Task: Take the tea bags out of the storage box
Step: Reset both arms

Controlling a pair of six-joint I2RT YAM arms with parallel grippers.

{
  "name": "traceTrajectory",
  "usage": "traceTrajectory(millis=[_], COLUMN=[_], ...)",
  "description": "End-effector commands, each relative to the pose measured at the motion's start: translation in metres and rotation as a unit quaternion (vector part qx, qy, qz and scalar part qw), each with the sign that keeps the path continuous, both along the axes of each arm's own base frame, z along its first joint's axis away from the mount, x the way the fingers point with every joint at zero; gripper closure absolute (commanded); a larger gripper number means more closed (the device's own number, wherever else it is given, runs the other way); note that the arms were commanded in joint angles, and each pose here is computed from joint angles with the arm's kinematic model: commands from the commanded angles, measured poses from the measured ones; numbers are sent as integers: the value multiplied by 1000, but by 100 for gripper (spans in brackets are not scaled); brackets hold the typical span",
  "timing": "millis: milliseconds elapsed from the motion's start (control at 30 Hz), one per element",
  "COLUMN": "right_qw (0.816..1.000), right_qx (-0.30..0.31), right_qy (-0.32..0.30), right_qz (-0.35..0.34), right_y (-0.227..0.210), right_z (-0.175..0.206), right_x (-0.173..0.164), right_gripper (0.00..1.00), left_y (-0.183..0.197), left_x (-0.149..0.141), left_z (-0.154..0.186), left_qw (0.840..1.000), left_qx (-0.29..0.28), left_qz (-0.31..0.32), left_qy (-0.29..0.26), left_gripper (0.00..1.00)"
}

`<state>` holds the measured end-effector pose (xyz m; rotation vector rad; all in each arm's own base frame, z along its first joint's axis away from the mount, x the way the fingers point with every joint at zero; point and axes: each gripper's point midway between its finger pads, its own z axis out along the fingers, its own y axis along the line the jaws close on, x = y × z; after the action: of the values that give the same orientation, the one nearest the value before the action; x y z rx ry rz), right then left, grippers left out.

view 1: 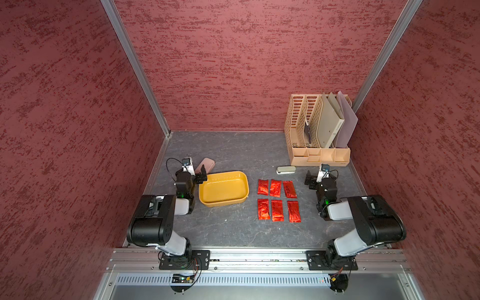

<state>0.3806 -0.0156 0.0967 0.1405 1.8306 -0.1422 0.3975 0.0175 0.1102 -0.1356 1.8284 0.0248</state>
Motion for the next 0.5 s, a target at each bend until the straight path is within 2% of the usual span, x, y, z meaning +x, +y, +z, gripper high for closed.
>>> traceTrajectory(millis=[0, 467], right_qw=[1000, 1000], right_qx=[14, 15], right_qy=[-21, -25], right_qz=[11, 9], right_y=[4, 2], right_z=[21, 23], right_x=[20, 20], right_gripper=[2, 2], left_y=[-3, -4], left_x=[2, 2], left_z=[7, 6], left_qw=[1000, 1000], left_qx=[-1, -2], left_qz=[-8, -8], left_qy=[-14, -12], left_gripper=[0, 0])
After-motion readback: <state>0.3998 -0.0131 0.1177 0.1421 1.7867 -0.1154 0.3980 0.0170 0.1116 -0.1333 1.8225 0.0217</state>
